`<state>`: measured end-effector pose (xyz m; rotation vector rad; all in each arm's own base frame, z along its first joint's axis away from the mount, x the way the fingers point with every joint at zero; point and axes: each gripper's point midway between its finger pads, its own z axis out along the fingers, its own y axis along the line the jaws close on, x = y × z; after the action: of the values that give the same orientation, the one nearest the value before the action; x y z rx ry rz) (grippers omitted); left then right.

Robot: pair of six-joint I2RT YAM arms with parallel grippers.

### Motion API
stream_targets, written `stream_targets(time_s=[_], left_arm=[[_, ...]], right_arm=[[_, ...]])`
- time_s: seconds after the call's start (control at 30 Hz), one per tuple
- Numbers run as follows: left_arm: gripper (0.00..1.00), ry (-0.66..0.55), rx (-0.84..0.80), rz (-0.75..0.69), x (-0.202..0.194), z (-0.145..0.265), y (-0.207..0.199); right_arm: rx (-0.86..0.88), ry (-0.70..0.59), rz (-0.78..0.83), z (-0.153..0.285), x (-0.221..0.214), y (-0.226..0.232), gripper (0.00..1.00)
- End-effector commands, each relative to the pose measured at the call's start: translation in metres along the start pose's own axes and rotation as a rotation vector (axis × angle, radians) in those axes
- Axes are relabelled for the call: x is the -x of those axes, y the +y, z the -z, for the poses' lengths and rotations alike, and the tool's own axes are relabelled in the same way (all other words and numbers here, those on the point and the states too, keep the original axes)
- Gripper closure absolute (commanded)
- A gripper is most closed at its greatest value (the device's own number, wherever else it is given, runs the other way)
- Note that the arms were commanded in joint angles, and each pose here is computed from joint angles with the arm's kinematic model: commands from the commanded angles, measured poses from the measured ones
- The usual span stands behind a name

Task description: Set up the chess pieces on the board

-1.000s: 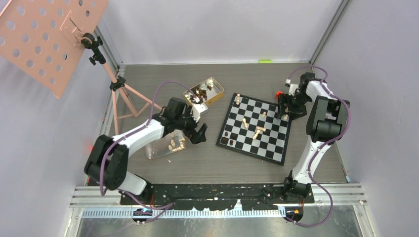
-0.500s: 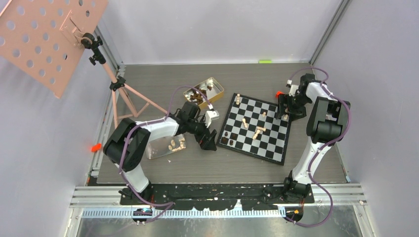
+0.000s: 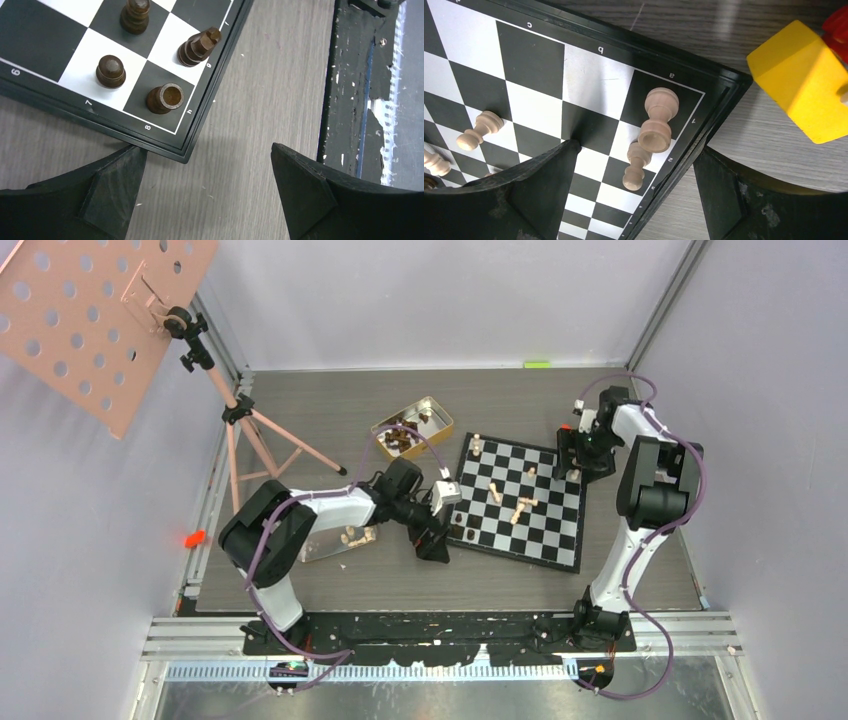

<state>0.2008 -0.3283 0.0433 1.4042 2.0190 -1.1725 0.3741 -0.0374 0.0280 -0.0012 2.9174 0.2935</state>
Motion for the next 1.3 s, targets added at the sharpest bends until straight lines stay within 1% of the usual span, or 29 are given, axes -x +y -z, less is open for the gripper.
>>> stream_targets(time_s=[0.0, 0.2, 0.37, 0.6, 0.7, 0.8, 0.97, 1.03, 1.17, 1.27], left_arm=[[0.01, -0.052, -0.100, -0.147, 0.014, -0.008, -0.035], [0.01, -0.002, -0.159, -0.229, -0.005, -0.020, -0.065], [0.01, 0.046, -0.187, -0.290, -0.017, -0.025, -0.082], [0.01, 0.108, -0.198, -0.406, -0.029, -0.025, -0.103], [0.01, 0.144, -0.167, -0.455, -0.032, -0.018, -0.105], [0.02, 0.166, -0.098, -0.482, -0.029, -0.005, -0.099], [0.02, 0.160, 0.043, -0.546, -0.008, 0.026, -0.092], [0.02, 0.134, 0.108, -0.550, 0.008, 0.041, -0.087], [0.02, 0.035, 0.223, -0.484, 0.049, 0.070, -0.065], [0.02, -0.073, 0.300, -0.395, 0.088, 0.089, -0.040]], right_arm=[[0.011, -0.010, 0.037, -0.006, 0.011, 0.023, 0.09], [0.017, 0.013, 0.109, -0.013, 0.016, 0.042, 0.09], [0.039, 0.039, 0.181, -0.020, 0.014, 0.060, 0.10], [0.072, 0.087, 0.345, -0.029, 0.010, 0.093, 0.09], [0.068, 0.106, 0.437, -0.031, 0.011, 0.104, 0.08], [0.041, 0.093, 0.469, -0.031, 0.018, 0.107, 0.06], [0.003, 0.046, 0.480, -0.016, 0.031, 0.105, 0.05], [-0.001, 0.018, 0.481, -0.005, 0.034, 0.107, 0.04], [-0.009, -0.042, 0.468, 0.019, 0.041, 0.113, 0.04], [-0.020, -0.090, 0.443, 0.038, 0.044, 0.116, 0.03]])
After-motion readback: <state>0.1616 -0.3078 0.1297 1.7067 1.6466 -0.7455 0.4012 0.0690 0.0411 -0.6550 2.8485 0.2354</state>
